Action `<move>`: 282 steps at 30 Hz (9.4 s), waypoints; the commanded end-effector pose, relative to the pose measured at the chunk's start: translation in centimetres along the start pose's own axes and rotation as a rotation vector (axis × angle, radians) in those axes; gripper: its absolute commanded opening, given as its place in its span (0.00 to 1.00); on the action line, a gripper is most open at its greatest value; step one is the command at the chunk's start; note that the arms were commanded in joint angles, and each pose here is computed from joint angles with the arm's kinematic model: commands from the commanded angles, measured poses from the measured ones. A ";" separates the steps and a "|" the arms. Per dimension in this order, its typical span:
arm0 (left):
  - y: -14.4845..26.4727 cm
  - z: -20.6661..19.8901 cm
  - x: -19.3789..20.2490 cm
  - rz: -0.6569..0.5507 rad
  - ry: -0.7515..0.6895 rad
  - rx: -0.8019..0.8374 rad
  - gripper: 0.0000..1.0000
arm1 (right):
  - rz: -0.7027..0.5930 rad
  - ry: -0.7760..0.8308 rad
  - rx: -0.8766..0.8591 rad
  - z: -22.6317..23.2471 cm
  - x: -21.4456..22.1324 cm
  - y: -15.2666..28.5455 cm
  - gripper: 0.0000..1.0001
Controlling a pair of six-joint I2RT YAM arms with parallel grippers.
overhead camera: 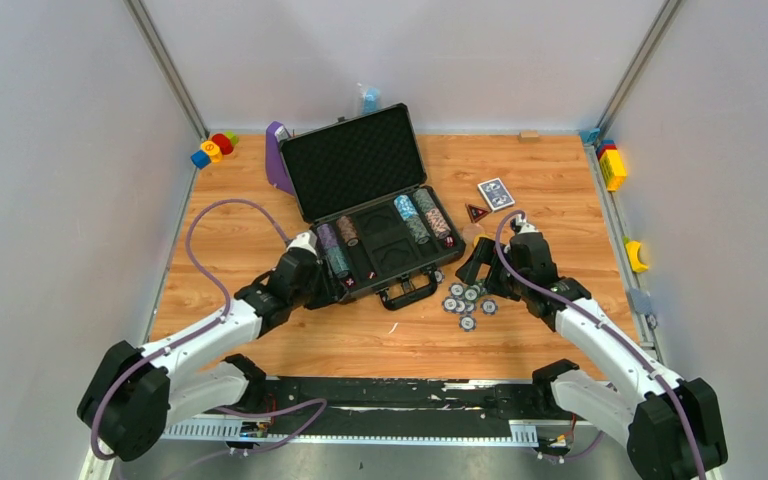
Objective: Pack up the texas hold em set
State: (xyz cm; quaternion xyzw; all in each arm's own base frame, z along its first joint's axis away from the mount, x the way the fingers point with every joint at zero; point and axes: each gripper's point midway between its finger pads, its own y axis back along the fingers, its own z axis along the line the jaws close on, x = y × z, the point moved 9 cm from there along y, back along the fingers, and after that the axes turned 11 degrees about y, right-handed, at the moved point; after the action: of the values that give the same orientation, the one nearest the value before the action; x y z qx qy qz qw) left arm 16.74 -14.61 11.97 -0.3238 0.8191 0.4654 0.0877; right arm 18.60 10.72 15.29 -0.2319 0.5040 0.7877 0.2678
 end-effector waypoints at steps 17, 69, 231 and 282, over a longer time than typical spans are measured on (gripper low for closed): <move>1.2 5.7 -3.1 -0.268 0.214 -0.259 0.15 | -0.073 0.046 -0.022 0.5 -1.4 0.5 0.93; 5.9 0.8 -5.9 -0.418 -0.316 0.252 0.68 | 0.036 -0.197 0.387 -4.4 -10.0 -11.8 0.75; 5.8 2.6 -5.4 -0.513 -0.252 0.188 0.71 | 0.391 0.023 0.523 -6.4 -3.6 -10.1 0.58; 5.3 2.6 -5.6 -0.509 -0.255 0.174 0.70 | 0.125 0.248 0.400 3.5 -9.1 -4.8 0.39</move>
State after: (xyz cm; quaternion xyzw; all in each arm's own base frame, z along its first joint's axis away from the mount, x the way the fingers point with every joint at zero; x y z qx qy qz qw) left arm 17.09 -8.04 16.12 -0.4344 0.7363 0.4073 0.3215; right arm 27.39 11.36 15.47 -0.1746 0.7100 0.6581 0.1798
